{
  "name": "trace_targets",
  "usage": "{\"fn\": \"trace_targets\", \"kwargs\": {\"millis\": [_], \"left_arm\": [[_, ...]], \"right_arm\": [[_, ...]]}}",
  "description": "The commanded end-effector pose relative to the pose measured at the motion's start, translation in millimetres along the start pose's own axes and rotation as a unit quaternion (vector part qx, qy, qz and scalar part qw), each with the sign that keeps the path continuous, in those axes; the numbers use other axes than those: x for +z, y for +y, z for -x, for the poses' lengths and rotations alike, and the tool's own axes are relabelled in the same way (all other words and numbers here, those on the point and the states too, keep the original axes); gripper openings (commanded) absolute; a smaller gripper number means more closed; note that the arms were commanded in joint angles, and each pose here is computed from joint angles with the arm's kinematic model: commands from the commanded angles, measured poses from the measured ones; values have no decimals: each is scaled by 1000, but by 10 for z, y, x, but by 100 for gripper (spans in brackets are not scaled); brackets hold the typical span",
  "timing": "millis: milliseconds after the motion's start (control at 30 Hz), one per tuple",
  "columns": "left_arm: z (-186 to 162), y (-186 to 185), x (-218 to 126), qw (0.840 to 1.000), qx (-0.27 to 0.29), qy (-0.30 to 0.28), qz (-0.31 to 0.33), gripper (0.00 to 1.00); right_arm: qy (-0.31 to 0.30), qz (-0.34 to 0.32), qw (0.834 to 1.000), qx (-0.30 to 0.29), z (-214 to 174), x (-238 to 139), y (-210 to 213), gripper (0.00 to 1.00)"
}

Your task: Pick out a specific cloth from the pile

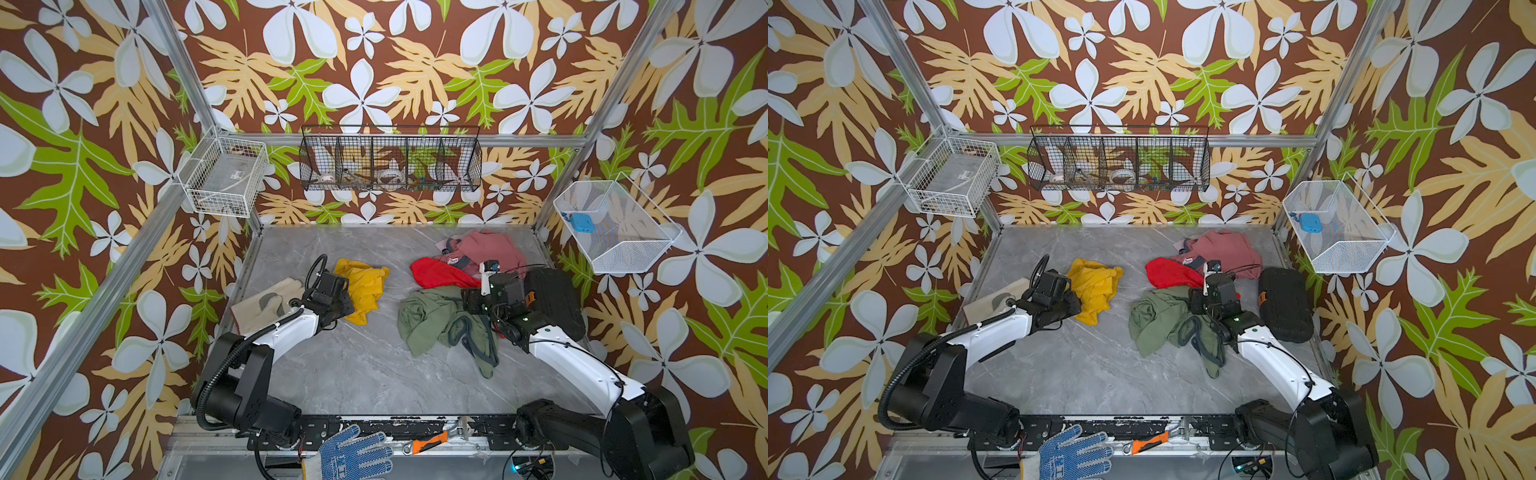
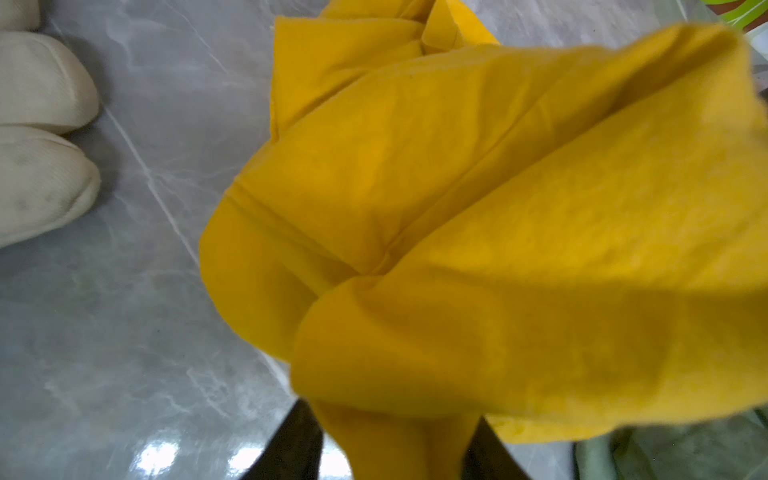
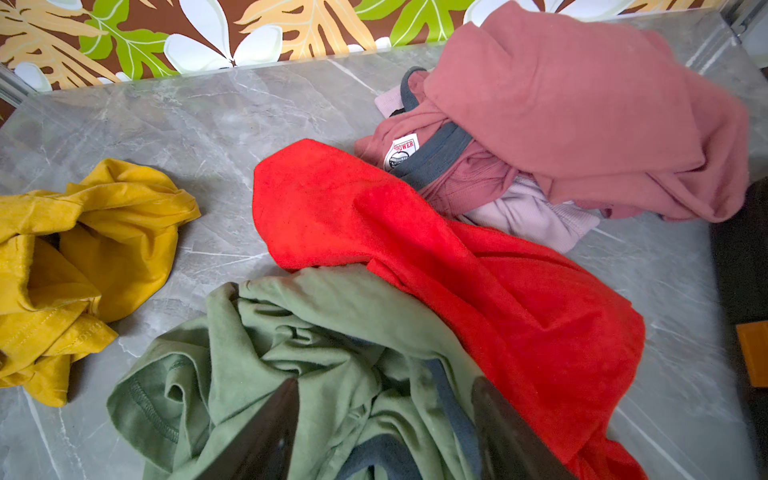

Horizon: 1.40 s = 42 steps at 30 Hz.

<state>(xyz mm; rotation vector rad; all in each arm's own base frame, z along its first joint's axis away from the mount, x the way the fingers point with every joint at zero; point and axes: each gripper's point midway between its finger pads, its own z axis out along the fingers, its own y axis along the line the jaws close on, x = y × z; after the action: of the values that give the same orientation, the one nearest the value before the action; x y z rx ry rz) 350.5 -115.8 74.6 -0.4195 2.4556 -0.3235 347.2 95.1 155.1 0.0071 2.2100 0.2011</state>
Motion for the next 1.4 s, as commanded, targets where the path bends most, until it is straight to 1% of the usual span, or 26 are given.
{"fn": "trace_targets", "kwargs": {"millis": [0, 100, 167, 300, 333, 433, 467, 500, 633, 733, 867, 967, 1033, 1167, 1267, 1367], "left_arm": [[0, 53, -53, 1000, 4, -19, 23, 63], [-77, 77, -104, 999, 10, -29, 40, 73], [-103, 75, -151, 998, 12, -38, 50, 81], [-18, 34, -332, 995, 17, -72, 70, 85], [30, 33, -405, 993, 16, -85, 78, 89], [216, -2, -649, 988, 8, -126, 87, 90], [270, -24, -719, 987, 7, -138, 87, 93], [333, -58, -804, 985, 7, -152, 83, 93], [543, -228, -1094, 977, 35, -197, 79, 93], [640, -367, -1181, 973, 66, -207, 73, 93], [690, -530, -1142, 972, 106, -204, 56, 93], [667, -674, -1013, 971, 144, -189, 41, 94], [617, -744, -862, 970, 171, -169, 42, 94], [536, -840, -561, 967, 208, -135, 50, 94], [483, -878, -340, 966, 226, -112, 55, 92], [441, -841, -127, 967, 230, -87, 59, 89]], "right_arm": [[-10, -22, 1000, -11, 69, -32, -66, 68], [-15, -34, 999, -17, 107, -57, -103, 69], [-17, -41, 999, -22, 114, -64, -128, 71], [-25, -53, 998, -25, 169, -96, -166, 72], [-28, -57, 998, -24, 181, -104, -179, 72], [-36, -59, 997, -16, 216, -137, -188, 72], [-40, -58, 997, -13, 228, -153, -185, 72], [-44, -56, 997, -11, 237, -168, -183, 72], [-56, -49, 997, -8, 275, -232, -168, 72], [-65, -40, 997, -10, 300, -270, -141, 73], [-70, -13, 997, -16, 330, -293, -46, 74], [-68, 7, 998, -19, 332, -293, 26, 75], [-67, 19, 997, -21, 334, -290, 67, 75], [-67, 44, 996, -26, 344, -300, 160, 75], [-63, 51, 996, -32, 333, -306, 185, 75], [-57, 45, 997, -38, 301, -308, 162, 75]]}}
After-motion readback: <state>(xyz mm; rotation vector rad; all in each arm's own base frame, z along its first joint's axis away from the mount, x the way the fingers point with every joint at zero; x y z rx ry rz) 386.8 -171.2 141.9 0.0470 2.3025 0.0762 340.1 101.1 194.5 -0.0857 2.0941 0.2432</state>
